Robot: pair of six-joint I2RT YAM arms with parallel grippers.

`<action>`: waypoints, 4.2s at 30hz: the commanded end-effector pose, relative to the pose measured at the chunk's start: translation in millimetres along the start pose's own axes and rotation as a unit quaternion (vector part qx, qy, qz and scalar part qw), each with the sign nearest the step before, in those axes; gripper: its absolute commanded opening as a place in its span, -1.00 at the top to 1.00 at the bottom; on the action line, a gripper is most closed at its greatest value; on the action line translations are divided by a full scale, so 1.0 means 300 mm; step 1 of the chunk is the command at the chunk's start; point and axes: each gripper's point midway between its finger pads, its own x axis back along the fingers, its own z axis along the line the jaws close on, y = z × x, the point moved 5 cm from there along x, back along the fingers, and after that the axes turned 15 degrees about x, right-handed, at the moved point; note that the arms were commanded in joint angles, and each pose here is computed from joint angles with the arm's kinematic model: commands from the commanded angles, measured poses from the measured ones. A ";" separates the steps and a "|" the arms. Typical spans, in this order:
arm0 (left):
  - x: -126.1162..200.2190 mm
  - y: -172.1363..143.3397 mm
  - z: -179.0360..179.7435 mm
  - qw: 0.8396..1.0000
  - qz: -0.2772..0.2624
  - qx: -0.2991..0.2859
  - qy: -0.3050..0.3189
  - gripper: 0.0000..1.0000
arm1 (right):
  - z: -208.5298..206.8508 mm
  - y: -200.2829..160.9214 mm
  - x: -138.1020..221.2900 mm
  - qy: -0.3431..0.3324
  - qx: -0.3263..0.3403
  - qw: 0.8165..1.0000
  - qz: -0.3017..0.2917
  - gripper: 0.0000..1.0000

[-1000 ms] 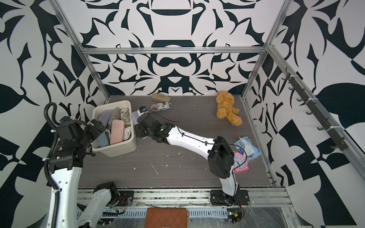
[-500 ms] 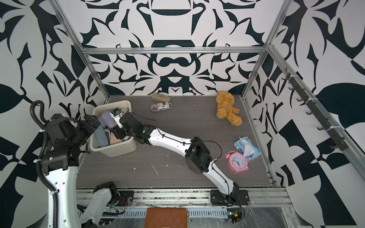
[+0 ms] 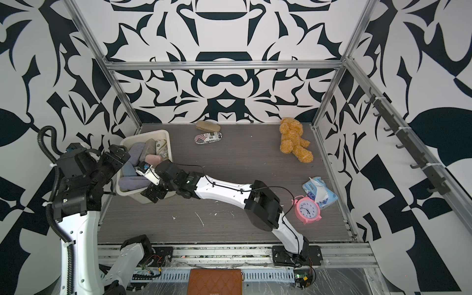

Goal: Put the glasses cases into the storage boxes
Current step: Place the glasses case in the storage box, then adjust the storage box at the center of the board, then adjust the glasses case at the center of the board.

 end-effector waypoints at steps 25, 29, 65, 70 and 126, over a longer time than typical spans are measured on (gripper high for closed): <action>-0.570 -0.893 -0.452 0.923 0.306 -0.221 -0.069 -0.98 | -0.619 -0.505 0.838 -0.354 -0.332 0.874 -0.023 -0.73; -0.550 -1.014 -0.293 0.935 0.287 -0.205 0.030 -0.98 | -0.621 -0.543 0.833 -0.350 -0.350 0.869 -0.019 -0.72; -0.539 -0.979 -0.129 0.906 0.234 -0.340 0.094 -0.99 | -0.514 -0.509 0.969 -0.336 -0.329 0.882 -0.040 -0.71; -0.708 -1.030 -0.274 0.904 0.218 -0.364 0.050 -0.98 | -0.498 -0.551 0.985 -0.342 -0.329 0.880 -0.024 -0.72; -1.073 -1.140 -0.352 0.844 0.347 -0.408 -0.025 -0.98 | -0.479 -0.664 1.016 -0.350 -0.334 0.875 0.003 -0.76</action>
